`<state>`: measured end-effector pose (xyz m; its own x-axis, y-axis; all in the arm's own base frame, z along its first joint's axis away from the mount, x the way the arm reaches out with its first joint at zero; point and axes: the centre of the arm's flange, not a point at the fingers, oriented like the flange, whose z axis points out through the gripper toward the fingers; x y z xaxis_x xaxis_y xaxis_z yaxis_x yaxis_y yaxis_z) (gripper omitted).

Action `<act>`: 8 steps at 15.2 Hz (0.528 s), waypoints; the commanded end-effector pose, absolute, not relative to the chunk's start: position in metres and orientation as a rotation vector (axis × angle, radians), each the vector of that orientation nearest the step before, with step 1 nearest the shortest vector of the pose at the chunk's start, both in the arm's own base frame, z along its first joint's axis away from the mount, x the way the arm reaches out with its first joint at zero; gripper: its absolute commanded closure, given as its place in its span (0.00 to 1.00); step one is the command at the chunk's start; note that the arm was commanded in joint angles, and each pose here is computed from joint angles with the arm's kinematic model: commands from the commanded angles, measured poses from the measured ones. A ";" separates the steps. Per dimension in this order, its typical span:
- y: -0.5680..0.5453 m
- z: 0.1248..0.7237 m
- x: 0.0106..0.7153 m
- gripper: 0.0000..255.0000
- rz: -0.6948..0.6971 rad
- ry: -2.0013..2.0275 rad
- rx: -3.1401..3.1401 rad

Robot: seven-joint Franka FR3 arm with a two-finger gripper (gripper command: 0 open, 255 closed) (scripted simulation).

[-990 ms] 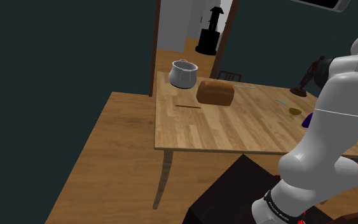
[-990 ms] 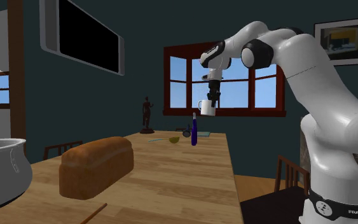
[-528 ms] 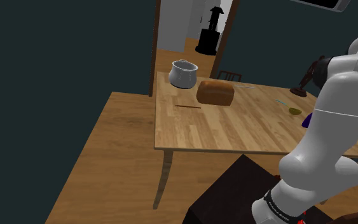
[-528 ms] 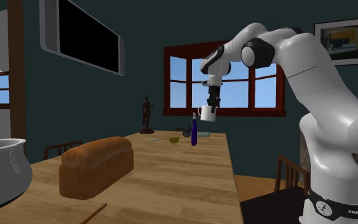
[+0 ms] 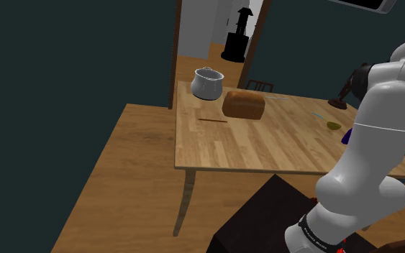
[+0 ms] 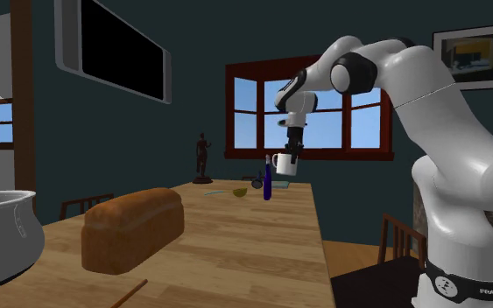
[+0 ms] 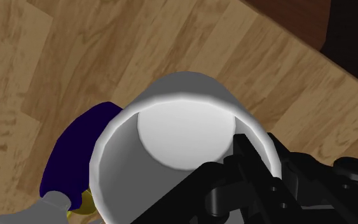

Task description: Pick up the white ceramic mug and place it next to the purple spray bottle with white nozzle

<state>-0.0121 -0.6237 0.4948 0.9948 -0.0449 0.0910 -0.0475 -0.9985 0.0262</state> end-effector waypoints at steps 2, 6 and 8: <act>-0.623 0.479 -0.012 1.00 0.141 -0.072 3.108; -0.623 0.458 -0.012 1.00 0.141 -0.072 3.108; -0.623 0.448 -0.012 1.00 0.141 -0.072 3.108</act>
<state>-0.0122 -0.6236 0.4533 0.9948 -0.0450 0.0910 -0.0476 -0.9985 0.0261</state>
